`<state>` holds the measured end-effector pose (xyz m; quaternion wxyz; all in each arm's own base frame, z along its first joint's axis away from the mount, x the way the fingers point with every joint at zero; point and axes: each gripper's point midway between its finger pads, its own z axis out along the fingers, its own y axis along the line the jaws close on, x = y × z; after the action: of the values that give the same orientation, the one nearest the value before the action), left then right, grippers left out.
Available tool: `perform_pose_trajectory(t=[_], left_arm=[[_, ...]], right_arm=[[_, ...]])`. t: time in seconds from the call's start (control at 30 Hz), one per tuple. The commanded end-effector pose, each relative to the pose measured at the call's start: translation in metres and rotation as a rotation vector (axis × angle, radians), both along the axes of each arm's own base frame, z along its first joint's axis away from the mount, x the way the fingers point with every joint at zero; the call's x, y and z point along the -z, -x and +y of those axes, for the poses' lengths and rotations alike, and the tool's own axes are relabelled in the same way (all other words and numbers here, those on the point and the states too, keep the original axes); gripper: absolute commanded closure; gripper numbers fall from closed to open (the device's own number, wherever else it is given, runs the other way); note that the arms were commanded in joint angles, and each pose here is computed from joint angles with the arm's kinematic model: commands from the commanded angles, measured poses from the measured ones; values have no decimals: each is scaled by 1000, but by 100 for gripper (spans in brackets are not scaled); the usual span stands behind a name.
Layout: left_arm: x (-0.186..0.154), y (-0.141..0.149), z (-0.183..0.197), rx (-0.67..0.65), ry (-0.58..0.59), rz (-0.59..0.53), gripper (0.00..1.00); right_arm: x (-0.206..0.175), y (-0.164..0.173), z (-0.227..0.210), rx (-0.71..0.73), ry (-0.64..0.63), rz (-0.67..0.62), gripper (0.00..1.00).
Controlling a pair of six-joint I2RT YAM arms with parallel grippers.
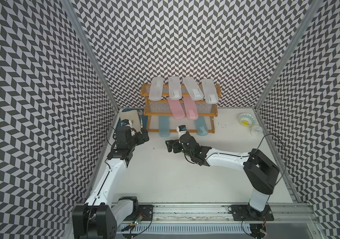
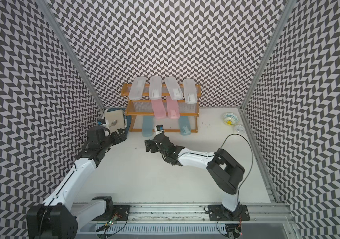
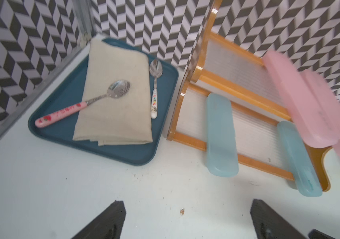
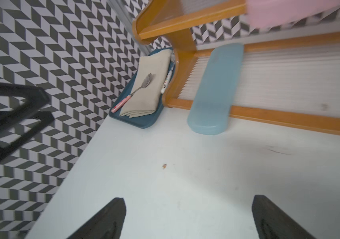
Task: Place the pencil cases on the shelf according to color
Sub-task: Place the pencil case on the shelf, then reset both arms
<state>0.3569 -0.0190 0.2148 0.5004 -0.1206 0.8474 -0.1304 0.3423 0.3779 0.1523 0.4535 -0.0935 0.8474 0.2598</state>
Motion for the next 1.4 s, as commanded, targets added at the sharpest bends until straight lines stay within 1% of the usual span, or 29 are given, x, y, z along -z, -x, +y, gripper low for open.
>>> perform_pose_trajectory(t=[0.0, 0.07, 0.13, 0.2, 0.27, 0.3, 0.4, 0.53, 0.63, 0.73, 0.83, 0.87, 0.93, 1.07, 1.13, 1.2, 1.23, 1.33, 1.37], left_arm=[[-35, -1, -18, 103, -21, -198, 1], [-39, -4, -27, 127, -8, -232, 0], [-43, -9, -35, 134, 3, -265, 0], [-53, -13, -34, 90, 24, -330, 0], [-58, -16, -28, 14, 15, -408, 0], [-57, -17, -24, -22, 10, -430, 0], [-47, -23, -3, -140, -83, -464, 0], [-23, -22, 29, -308, -218, -453, 1], [1, -25, 36, -313, -249, -428, 0], [18, -30, 34, -286, -267, -435, 1], [18, -39, 30, -244, -319, -431, 1], [17, -42, 27, -222, -343, -437, 1], [16, -47, 24, -194, -385, -445, 1], [16, -50, 24, -170, -382, -444, 1], [16, -50, 19, -136, -382, -450, 1], [21, -50, 16, -112, -395, -419, 1], [24, -47, 20, -136, -403, -401, 1], [27, -41, 28, -175, -418, -398, 1], [27, -41, 29, -176, -416, -394, 1]], right_arm=[[-32, -9, -74, 241, 83, -200, 1], [-35, -8, -124, 330, 127, -257, 0], [-35, -10, -165, 387, 159, -269, 1], [-38, -14, -204, 456, 193, -279, 0], [-41, -17, -242, 535, 253, -295, 1], [-43, -17, -258, 573, 272, -305, 1], [-44, -20, -308, 687, 308, -340, 1], [-31, -25, -355, 807, 362, -360, 0], [-17, -34, -372, 850, 387, -367, 0], [0, -43, -385, 866, 389, -357, 1], [-6, -49, -386, 850, 380, -410, 0], [-9, -51, -385, 824, 379, -433, 0], [-4, -52, -396, 855, 354, -454, 0], [-6, -46, -405, 841, 282, -480, 1], [-6, -44, -395, 755, 264, -479, 0], [-5, -39, -388, 702, 258, -514, 0], [-2, -38, -388, 697, 250, -522, 1], [-11, -34, -390, 704, 225, -589, 0], [-10, -34, -389, 702, 226, -579, 0]])
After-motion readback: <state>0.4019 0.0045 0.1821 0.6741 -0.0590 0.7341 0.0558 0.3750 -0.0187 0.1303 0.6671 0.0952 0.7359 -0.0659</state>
